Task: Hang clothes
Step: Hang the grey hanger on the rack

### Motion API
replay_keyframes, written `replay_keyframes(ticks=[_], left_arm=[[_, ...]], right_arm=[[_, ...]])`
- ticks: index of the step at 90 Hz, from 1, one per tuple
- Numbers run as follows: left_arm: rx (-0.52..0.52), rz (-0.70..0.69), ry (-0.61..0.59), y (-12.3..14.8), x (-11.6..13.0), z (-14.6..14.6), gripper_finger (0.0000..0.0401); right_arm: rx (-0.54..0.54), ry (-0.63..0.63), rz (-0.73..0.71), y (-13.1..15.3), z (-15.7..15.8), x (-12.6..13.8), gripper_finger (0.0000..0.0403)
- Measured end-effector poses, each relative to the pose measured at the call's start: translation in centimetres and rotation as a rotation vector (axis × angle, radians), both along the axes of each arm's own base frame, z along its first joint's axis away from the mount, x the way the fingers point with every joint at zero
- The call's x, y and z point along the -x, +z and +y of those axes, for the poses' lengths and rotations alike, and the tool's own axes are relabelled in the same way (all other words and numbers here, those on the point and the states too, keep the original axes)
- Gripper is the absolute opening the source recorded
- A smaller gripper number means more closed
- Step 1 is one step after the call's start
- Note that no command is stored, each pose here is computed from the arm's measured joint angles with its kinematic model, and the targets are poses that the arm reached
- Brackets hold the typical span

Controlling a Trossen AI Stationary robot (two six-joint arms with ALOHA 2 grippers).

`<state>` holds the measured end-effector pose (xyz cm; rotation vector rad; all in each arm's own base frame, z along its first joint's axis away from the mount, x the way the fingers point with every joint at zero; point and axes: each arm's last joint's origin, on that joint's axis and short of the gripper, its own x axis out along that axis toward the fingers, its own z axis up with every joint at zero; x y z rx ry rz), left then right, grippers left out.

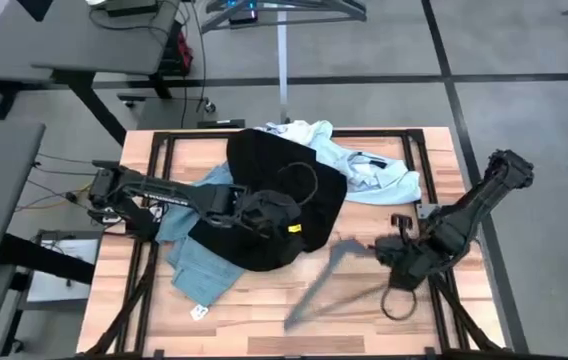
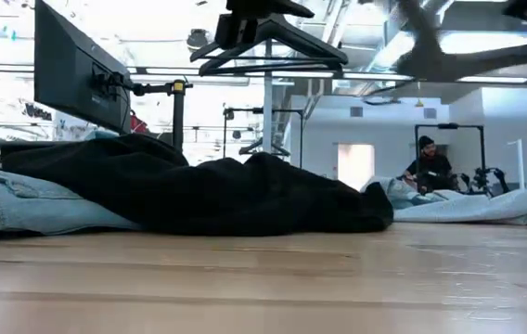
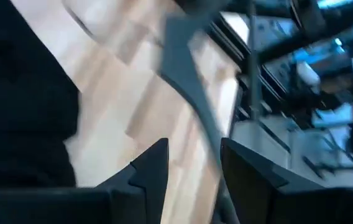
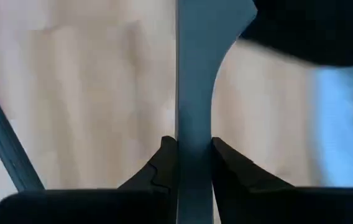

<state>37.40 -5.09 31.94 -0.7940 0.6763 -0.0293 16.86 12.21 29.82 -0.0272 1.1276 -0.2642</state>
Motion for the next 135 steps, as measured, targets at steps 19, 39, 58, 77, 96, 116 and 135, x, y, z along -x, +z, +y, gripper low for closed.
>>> replay_keyframes(ticks=[19, 39, 58, 77, 96, 116, 135], left_arm=[[0.07, -0.025, -0.005, 0.3, -0.3, 1.7, 0.0129], [0.061, -0.024, 0.038, 0.3, -0.4, 3.6, 0.013], [0.058, -0.035, 0.016, 0.3, -0.5, 3.7, 0.013], [0.066, -0.117, -0.058, 0.9, -0.8, 3.5, 0.013], [0.014, -0.204, 0.009, 1.6, -1.2, 3.9, 0.0129], [-0.049, -0.247, 0.159, 2.0, -1.4, 4.6, 0.0127], [-0.11, -0.297, 0.222, 3.6, -0.3, 5.0, 0.0127]], right_arm=[[0.187, -0.044, -0.123, 2.4, -1.7, -0.9, 0.0051], [0.231, -0.026, -0.148, 2.9, -2.3, -1.5, 0.005], [0.271, -0.029, -0.179, 3.1, -2.5, -1.8, 0.005], [0.35, -0.056, -0.242, 3.3, -2.8, -2.2, 0.005], [0.421, -0.093, -0.314, 3.6, -2.8, -2.4, 0.0049], [0.44, -0.118, -0.338, 3.7, -2.9, -2.4, 0.0049], [0.444, -0.129, -0.352, 3.8, -2.9, -2.4, 0.0048]])
